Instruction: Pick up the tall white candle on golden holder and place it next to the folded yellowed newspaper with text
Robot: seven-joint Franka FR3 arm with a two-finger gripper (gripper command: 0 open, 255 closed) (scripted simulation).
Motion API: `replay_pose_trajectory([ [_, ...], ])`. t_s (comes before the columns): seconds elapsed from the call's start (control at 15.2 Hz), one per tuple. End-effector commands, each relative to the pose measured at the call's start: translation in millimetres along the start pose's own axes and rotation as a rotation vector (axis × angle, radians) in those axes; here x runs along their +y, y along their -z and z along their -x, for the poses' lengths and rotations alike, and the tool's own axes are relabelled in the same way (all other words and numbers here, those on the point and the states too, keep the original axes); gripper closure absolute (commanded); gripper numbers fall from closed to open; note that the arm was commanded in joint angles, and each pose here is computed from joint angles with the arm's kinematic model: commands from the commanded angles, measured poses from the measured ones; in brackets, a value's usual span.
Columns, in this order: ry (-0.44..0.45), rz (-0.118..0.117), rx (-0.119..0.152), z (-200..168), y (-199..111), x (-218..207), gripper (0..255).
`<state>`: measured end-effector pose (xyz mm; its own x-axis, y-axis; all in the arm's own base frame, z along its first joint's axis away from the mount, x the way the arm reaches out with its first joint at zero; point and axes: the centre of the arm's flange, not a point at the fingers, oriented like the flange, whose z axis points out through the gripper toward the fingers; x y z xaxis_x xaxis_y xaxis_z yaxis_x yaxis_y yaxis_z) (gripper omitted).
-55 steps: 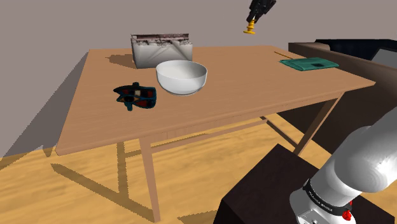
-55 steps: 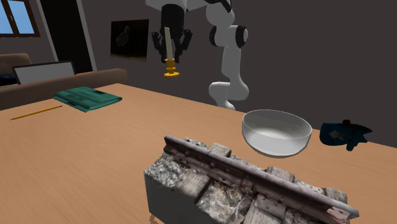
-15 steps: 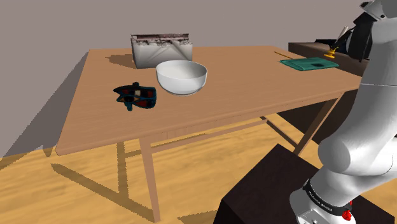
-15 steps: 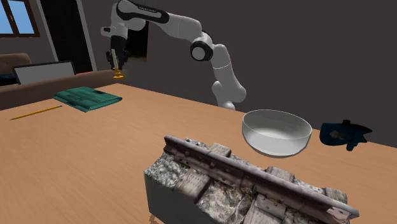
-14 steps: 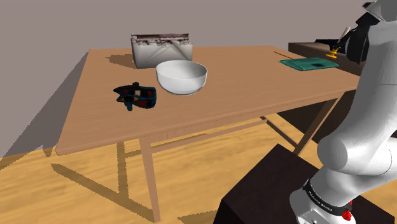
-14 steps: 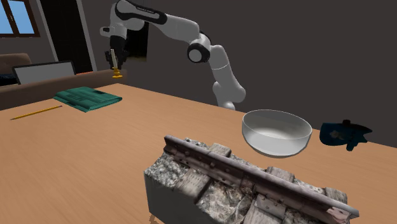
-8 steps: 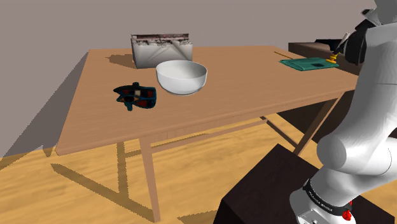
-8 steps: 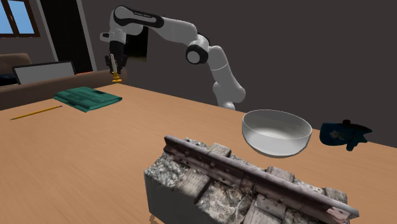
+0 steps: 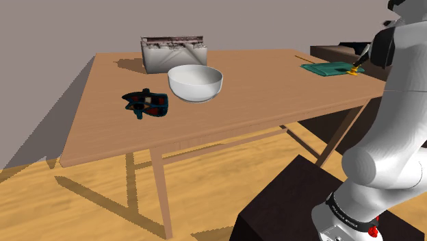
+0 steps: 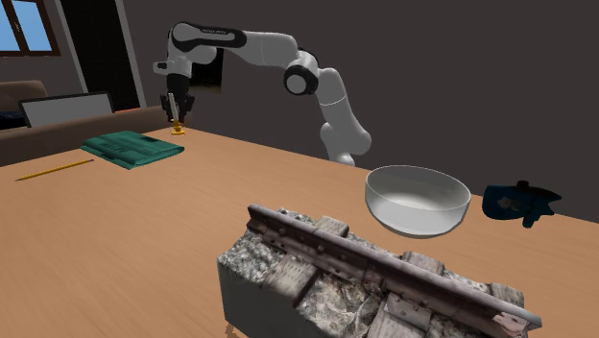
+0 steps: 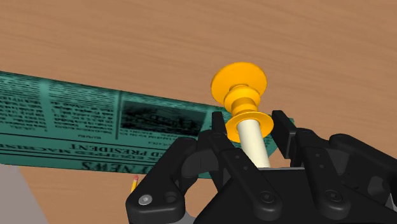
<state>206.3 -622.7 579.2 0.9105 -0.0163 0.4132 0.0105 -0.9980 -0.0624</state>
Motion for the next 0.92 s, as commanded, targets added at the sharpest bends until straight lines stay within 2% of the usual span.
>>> replay_pose_trajectory([
  [0.0,0.0,0.0,0.0,5,-10,1,255],
  [0.13,0.0,0.0,0.0,11,-22,2,255],
  [0.66,0.0,0.0,0.0,11,-22,2,255],
  [0.73,0.0,0.0,0.0,11,-22,2,0],
  [0.86,0.0,0.0,0.0,11,-22,2,0],
])
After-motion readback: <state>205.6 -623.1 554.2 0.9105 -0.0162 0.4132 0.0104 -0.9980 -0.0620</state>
